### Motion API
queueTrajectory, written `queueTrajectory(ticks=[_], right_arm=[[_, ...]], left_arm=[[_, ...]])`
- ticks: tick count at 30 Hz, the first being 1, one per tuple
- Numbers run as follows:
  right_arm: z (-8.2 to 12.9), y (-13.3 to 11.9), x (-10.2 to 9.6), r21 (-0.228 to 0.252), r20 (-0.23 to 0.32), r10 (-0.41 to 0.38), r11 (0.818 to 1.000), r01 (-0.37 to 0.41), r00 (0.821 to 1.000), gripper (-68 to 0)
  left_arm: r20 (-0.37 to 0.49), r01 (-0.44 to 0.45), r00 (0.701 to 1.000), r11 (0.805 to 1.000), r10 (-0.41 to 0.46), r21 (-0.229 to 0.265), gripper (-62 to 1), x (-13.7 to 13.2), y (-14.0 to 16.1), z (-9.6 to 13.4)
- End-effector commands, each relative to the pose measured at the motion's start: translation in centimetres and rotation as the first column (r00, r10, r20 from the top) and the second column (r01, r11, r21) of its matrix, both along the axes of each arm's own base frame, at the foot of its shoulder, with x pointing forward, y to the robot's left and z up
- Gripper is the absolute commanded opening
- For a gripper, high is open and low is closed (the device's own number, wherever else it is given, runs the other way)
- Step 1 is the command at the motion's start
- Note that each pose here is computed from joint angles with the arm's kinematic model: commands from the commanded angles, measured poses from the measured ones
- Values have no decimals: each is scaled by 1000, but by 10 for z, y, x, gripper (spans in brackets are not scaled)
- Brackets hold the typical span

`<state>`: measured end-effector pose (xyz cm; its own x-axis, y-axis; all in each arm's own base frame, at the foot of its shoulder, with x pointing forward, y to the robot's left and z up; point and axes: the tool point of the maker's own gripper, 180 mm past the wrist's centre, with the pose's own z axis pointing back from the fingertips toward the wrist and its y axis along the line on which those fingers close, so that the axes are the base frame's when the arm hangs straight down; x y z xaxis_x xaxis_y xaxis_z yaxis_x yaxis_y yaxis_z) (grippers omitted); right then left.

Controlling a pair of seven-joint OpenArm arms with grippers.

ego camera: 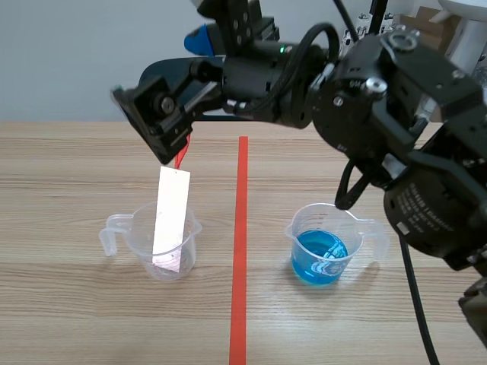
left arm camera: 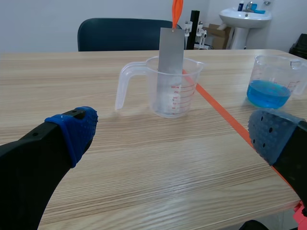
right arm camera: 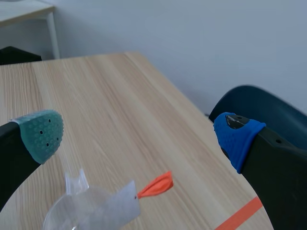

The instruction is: Do the redox reaction experiment. put the plate into the left beaker

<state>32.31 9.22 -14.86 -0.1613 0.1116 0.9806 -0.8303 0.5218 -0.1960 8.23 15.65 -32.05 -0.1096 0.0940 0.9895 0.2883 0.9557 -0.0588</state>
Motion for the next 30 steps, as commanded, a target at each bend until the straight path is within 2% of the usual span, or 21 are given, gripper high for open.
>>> queueTrajectory(ticks=[1,4,11,30], right_arm=[[12,2,-1,18,22,10,1000,-11,1000,4],[19,2,-4,17,31,14,1000,-14,999,4],[15,2,-4,-5,18,9,1000,-9,1000,4],[15,2,-4,-5,18,9,1000,-9,1000,4]], left_arm=[[26,-2,1000,1000,2,-9,14,1,0,7],[26,-2,1000,1000,2,-9,14,1,0,7],[26,-2,1000,1000,2,-9,14,1,0,7],[26,-2,1000,1000,2,-9,14,1,0,7]])
